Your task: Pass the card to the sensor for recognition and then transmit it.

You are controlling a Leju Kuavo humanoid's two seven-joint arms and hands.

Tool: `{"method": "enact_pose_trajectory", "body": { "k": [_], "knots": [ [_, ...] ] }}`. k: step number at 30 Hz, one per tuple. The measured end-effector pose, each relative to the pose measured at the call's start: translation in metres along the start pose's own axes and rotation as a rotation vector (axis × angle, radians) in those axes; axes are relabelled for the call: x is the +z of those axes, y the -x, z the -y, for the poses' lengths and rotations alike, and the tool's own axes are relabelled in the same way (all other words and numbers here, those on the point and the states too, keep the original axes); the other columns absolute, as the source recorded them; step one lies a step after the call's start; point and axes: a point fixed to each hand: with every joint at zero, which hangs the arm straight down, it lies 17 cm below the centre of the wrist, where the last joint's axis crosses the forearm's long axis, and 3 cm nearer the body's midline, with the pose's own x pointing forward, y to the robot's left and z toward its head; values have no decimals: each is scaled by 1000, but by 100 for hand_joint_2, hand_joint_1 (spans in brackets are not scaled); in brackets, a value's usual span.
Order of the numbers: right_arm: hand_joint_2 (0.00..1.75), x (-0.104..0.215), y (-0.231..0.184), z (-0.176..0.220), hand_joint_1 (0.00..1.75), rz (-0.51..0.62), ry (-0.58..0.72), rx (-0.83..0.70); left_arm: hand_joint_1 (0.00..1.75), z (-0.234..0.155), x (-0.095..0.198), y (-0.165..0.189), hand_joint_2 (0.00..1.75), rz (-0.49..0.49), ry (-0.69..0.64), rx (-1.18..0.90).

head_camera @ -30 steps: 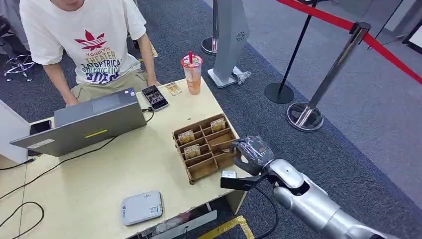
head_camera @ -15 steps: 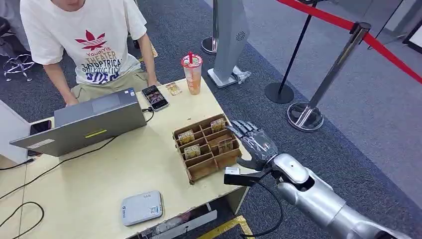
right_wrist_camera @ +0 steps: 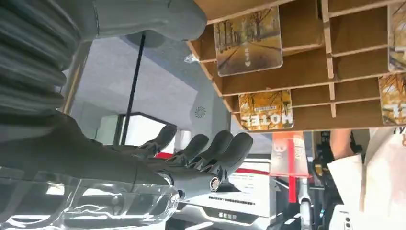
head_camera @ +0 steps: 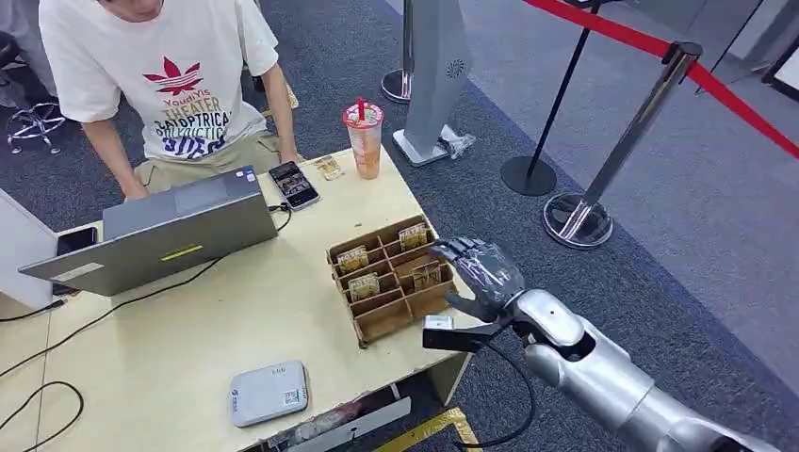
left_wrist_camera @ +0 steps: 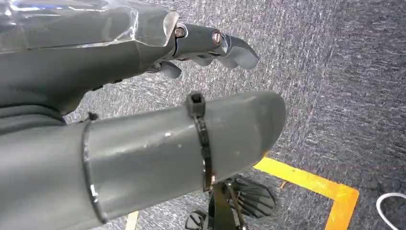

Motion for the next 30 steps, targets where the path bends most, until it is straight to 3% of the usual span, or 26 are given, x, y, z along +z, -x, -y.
{"method": "enact_pose_trajectory", "body": {
  "k": [14, 22, 30],
  "knots": [
    [175, -27, -7, -2, 63, 40, -15, -38, 0, 2, 0, -3, 0, 9, 11, -22],
    [175, -31, -7, -14, 93, 38, -39, -57, 0, 1, 0, -3, 0, 10, 11, -26],
    [175, -34, -8, -22, 91, 33, -55, -65, 0, -4, -1, -3, 0, 2, 4, -26]
  ]
}}
